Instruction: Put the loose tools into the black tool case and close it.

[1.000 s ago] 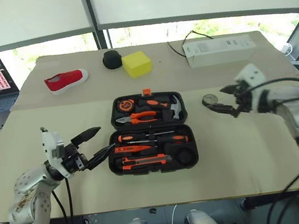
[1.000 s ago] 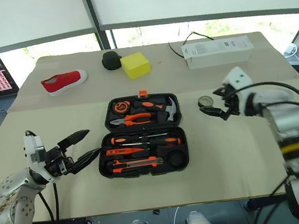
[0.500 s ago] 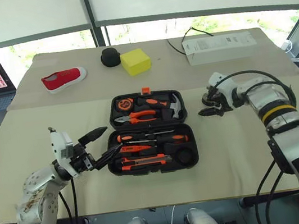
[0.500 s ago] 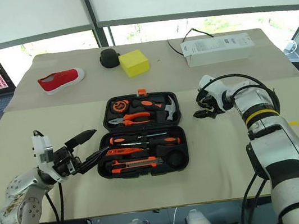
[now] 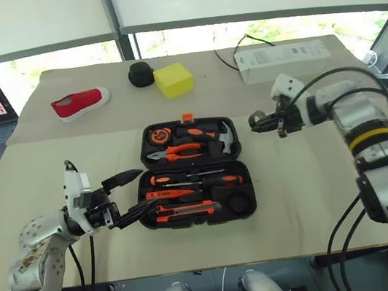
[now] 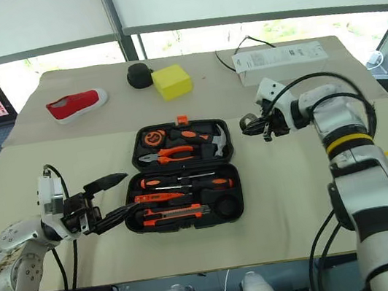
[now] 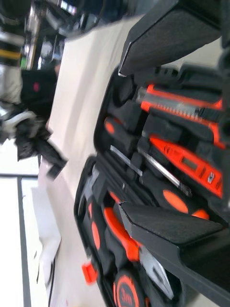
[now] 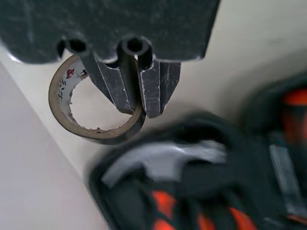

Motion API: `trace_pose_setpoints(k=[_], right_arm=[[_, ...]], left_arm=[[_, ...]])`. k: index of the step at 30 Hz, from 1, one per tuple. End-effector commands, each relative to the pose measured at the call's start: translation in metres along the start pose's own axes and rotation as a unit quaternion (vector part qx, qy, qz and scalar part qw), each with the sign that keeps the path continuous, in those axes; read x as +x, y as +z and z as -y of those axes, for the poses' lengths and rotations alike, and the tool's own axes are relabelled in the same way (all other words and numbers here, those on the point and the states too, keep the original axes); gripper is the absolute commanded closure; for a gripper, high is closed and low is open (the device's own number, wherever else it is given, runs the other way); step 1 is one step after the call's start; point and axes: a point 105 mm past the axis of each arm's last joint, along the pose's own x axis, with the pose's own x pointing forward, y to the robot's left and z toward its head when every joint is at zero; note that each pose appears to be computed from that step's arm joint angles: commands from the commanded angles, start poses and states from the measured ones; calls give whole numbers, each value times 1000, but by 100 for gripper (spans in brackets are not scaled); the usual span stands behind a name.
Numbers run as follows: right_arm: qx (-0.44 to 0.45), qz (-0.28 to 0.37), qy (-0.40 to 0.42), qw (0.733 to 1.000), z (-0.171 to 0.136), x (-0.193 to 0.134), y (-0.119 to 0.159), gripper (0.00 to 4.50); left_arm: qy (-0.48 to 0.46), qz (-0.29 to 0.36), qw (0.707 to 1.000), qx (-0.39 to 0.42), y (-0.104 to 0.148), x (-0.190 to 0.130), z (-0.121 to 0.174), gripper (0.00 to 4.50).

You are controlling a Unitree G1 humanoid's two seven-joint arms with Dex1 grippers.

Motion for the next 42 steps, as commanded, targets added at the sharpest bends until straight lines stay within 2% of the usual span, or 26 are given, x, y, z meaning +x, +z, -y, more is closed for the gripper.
trace_pose_setpoints(k=[1, 3, 5, 7, 9, 16, 21, 25, 29, 31, 32, 34, 37, 39, 42], right_arm=[[10, 61, 81, 995, -46, 2, 38, 444], [42, 56, 142, 987, -90, 8, 47, 444], [72, 20, 178, 981, -127, 16, 41, 444], [80, -12, 194, 978, -150, 23, 30, 444], [84, -28, 191, 978, -161, 30, 22, 444], [84, -75, 141, 984, -148, 44, -3, 444], [78, -104, 139, 982, -143, 42, -11, 444], [91, -160, 161, 970, -146, 37, -26, 444], [100, -165, 152, 969, -140, 42, -26, 444], [91, -159, 165, 969, -140, 43, -19, 371], [95, -139, 178, 970, -142, 44, -9, 355], [104, -119, 219, 963, -150, 39, 3, 287], [104, -101, 228, 963, -148, 30, 9, 183], [111, -83, 212, 967, -139, 22, 9, 183], [162, -15, 186, 969, -123, 5, 15, 183]], left_arm=[[-31, -2, 1000, 5, 7, -3, 12, 0], [-39, -12, 999, 3, 3, -6, 19, 0], [-40, -19, 999, 1, 0, -8, 23, 0], [-39, -23, 999, 1, -3, -9, 25, 0], [-37, -24, 999, 1, -5, -9, 27, 0], [-35, -29, 999, -2, -8, -9, 35, 0], [-30, -31, 999, 0, -10, -9, 37, 0], [-26, -31, 999, 3, -10, -9, 37, 0], [-12, -27, 1000, 10, -9, -8, 34, 0], [-3, -28, 1000, 9, -9, -10, 33, 0], [3, -30, 1000, 9, -9, -12, 32, 0], [25, -27, 999, 14, -8, -15, 27, 0], [69, -34, 997, 17, -7, -20, 17, 0], [95, -38, 995, 19, -6, -27, 11, 0], [151, -26, 988, 2, -4, -41, -4, 0]])
